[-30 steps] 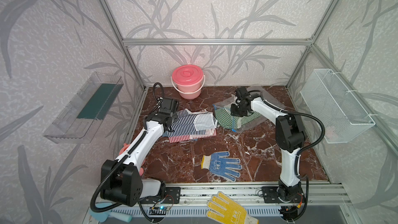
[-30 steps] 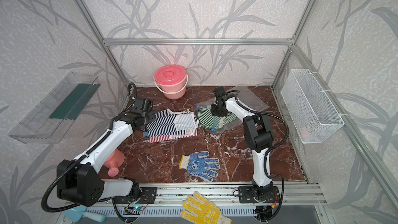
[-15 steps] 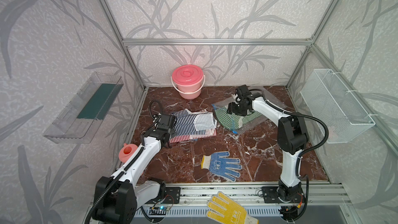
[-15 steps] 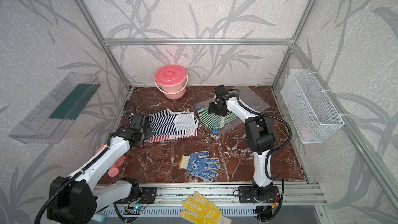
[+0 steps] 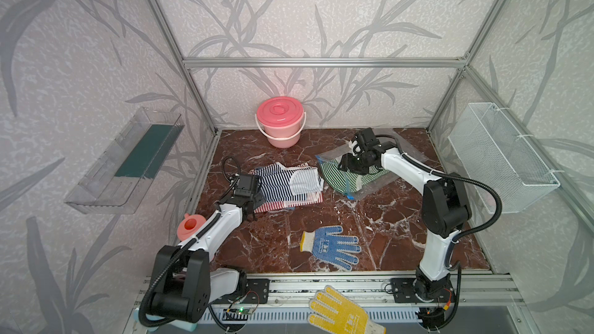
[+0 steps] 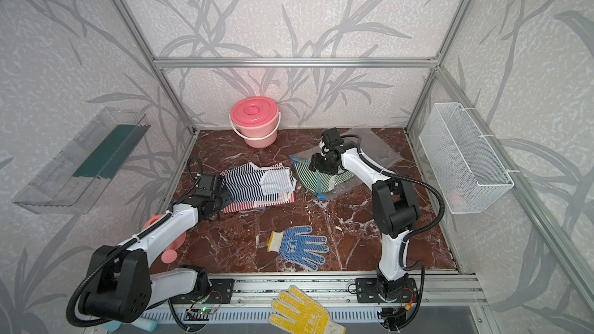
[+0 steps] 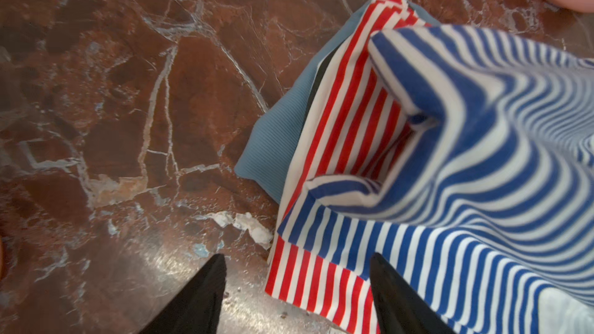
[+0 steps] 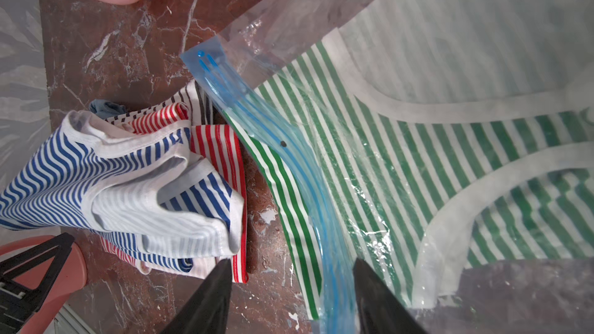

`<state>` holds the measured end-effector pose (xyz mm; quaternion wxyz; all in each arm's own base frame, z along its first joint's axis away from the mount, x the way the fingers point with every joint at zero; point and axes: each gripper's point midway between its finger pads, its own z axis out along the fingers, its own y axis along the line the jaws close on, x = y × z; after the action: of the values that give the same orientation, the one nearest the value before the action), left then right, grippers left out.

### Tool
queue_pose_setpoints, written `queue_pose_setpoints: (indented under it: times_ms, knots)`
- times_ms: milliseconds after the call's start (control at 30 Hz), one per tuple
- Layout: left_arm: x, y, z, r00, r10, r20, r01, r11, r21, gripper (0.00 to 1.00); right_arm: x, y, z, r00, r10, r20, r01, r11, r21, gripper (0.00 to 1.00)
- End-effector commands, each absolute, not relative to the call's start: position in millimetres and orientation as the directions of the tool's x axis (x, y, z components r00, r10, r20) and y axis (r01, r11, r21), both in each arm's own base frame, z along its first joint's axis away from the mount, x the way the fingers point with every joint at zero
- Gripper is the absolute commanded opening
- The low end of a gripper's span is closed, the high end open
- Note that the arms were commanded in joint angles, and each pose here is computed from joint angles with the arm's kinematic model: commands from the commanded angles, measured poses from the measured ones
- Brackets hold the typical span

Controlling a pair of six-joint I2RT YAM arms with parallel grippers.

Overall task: Take the tank top out of the vacuum bag
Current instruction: Adjust the tank top.

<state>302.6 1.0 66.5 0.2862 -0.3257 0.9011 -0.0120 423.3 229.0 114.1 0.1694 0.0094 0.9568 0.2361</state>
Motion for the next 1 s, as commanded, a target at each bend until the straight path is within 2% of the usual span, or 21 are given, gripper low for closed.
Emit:
queue_pose_setpoints:
  times_ms: [0,67,267,533,900,967]
  knots:
    - [321.1,-1.7,70.7,-0.600,-0.625,-0.500,-0.581,0.770,-0.264,0.70,419.6,229.3,133.1,-0.930,0.103,-0.352,-0.079,0.880,0.468,0.59]
    - [322.6,-2.1,67.6,-0.610,-0.631,-0.480,-0.582,0.767,-0.269,0.68,418.9,227.3,133.5,-0.930,0.100,-0.355,-0.080,0.885,0.458,0.58]
    - [326.6,0.8,60.9,-0.614,-0.639,-0.464,-0.598,0.760,-0.256,0.55,419.8,224.9,132.4,-0.928,0.105,-0.357,-0.072,0.890,0.451,0.57]
    - [331.1,3.5,50.6,-0.615,-0.649,-0.448,-0.612,0.751,-0.247,0.50,421.2,222.8,129.3,-0.932,0.111,-0.346,-0.060,0.892,0.447,0.55]
    - [339.0,-2.0,51.4,-0.625,-0.654,-0.426,-0.602,0.752,-0.270,0.16,420.2,215.6,132.9,-0.927,0.121,-0.354,-0.044,0.904,0.426,0.54]
    - [339.1,-2.1,54.4,-0.628,-0.652,-0.425,-0.602,0.753,-0.267,0.06,419.9,215.3,132.0,-0.928,0.123,-0.350,-0.040,0.904,0.425,0.54]
